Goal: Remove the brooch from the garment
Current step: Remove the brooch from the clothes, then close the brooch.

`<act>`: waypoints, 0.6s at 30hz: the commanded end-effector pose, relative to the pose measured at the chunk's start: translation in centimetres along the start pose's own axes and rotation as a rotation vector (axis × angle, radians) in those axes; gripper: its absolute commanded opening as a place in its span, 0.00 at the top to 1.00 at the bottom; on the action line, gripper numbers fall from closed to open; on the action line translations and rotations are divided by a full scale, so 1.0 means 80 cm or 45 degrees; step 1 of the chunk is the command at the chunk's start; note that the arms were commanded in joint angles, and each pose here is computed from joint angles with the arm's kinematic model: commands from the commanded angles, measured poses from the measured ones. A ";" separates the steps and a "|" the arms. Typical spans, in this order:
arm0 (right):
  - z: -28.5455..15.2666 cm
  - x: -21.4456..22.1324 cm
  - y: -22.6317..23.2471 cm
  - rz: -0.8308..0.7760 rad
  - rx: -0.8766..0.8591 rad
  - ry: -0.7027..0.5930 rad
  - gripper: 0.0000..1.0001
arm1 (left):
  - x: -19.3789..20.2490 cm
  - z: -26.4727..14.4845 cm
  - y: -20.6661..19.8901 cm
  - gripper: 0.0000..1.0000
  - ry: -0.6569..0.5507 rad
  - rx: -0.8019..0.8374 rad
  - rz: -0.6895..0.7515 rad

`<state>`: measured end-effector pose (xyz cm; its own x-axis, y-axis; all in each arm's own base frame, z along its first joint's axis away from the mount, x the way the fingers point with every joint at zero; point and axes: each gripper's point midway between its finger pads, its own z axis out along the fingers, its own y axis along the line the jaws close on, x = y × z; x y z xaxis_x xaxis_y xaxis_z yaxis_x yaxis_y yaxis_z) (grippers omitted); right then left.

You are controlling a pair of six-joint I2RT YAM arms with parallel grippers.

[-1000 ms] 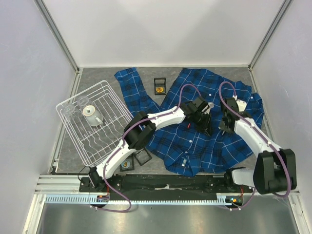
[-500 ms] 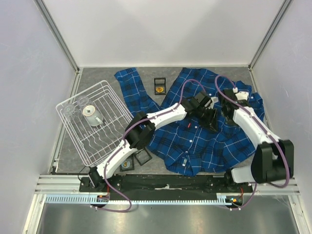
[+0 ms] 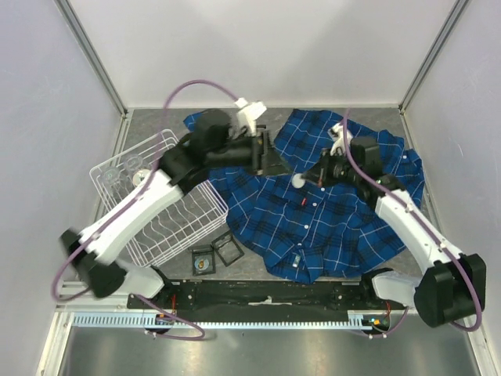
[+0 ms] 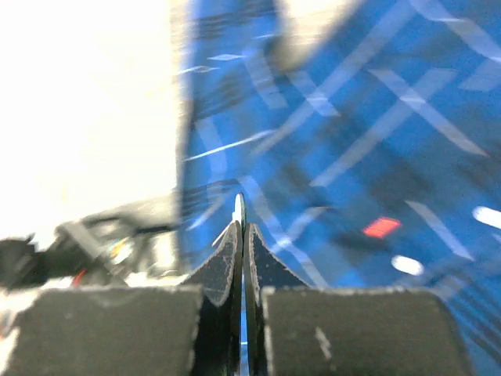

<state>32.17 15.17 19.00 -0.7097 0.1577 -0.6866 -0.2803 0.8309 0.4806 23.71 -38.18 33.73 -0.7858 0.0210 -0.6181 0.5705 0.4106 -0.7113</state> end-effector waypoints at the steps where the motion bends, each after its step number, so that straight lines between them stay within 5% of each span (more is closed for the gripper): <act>1: -0.053 -0.013 0.171 -0.167 -0.834 -0.157 1.00 | 0.032 -0.062 0.026 0.45 -0.081 -0.069 0.013; 9: -0.109 0.041 0.245 -0.333 -1.242 -0.002 1.00 | 0.077 -0.100 0.062 0.44 -0.045 0.023 -0.133; 18: -0.108 0.067 0.264 -0.397 -1.305 0.122 1.00 | 0.095 -0.108 0.036 0.51 0.056 0.325 -0.099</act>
<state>17.53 28.57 29.25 -0.6003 -0.0279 -0.7993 -0.7997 0.0323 0.5995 19.28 -28.32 26.47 -0.8762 -0.0141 -0.4818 0.4458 0.3563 -0.8212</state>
